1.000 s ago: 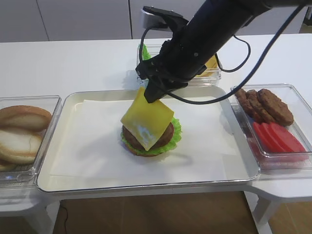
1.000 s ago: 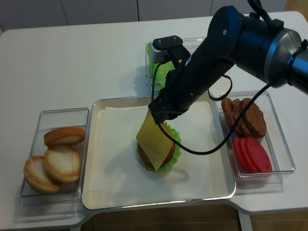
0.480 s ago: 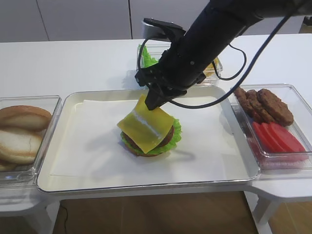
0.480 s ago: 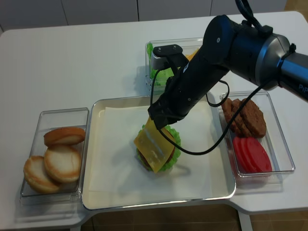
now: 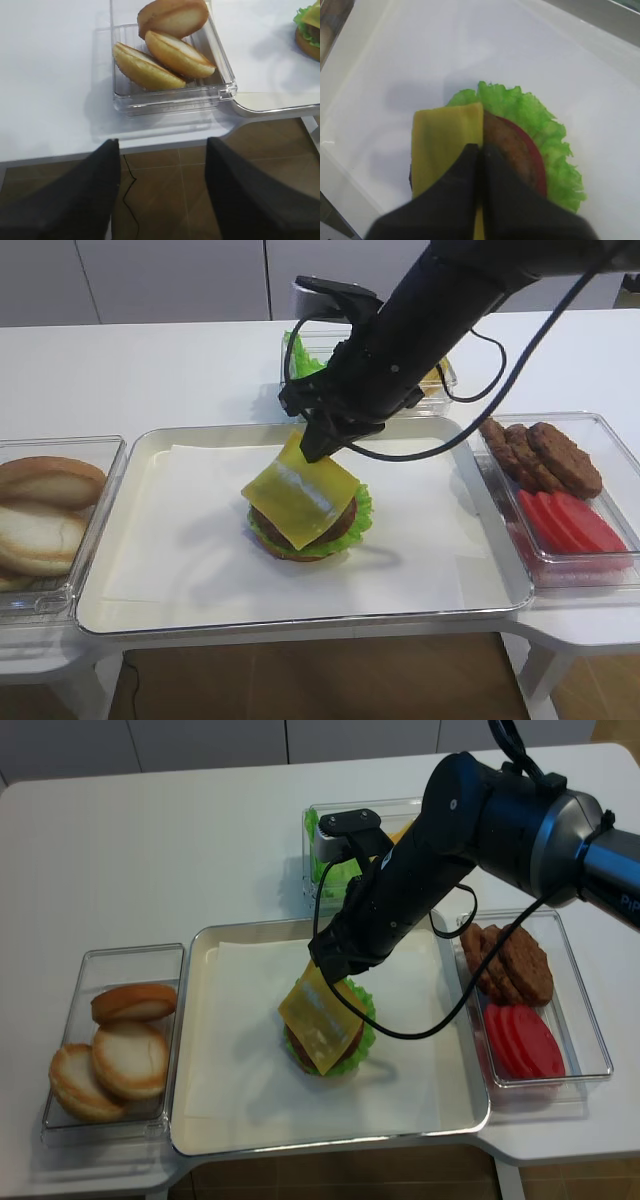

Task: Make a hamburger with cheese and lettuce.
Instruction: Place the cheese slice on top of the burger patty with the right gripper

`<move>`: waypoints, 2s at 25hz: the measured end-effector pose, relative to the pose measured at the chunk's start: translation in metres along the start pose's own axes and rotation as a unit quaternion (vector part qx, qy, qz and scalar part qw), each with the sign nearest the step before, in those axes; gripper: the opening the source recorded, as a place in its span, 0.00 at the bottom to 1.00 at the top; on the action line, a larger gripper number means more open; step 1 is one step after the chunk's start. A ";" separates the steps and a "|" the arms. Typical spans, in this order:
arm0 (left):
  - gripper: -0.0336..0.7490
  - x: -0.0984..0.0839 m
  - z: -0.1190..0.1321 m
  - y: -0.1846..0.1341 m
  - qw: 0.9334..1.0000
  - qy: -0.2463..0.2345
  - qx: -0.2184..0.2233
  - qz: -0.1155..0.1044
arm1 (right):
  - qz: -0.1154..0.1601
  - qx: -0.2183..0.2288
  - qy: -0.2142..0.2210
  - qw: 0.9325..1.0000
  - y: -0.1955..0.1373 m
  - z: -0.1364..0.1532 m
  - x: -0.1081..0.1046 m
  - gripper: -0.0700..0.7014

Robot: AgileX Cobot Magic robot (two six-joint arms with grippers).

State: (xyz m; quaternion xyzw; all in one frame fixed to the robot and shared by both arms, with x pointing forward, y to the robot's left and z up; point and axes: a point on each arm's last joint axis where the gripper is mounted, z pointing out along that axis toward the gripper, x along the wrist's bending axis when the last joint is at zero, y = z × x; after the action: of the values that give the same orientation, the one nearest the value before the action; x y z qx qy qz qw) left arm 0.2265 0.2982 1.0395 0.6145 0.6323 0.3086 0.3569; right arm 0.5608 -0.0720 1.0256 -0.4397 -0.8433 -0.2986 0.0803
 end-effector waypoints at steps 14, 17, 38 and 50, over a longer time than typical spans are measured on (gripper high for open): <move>0.56 0.000 0.000 0.000 1.000 0.000 0.000 0.000 | 0.014 0.017 0.008 1.000 -0.002 0.012 -0.005 0.09; 0.56 0.000 0.000 0.000 1.000 0.000 0.000 0.000 | 0.015 0.009 0.005 1.000 -0.001 0.012 -0.005 0.09; 0.56 0.000 0.000 0.000 1.000 0.000 0.000 0.000 | -0.011 -0.001 -0.036 0.999 0.004 -0.001 -0.006 0.69; 0.56 0.000 0.000 0.000 1.000 0.000 0.000 0.000 | 0.033 0.023 -0.183 0.982 0.001 -0.044 -0.022 0.70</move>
State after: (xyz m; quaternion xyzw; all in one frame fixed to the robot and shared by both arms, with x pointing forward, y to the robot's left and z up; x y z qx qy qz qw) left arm 0.2265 0.2982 1.0395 0.6145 0.6323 0.3086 0.3569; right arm 0.5693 -0.1114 1.0529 -0.5126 -0.8354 -0.1905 -0.0555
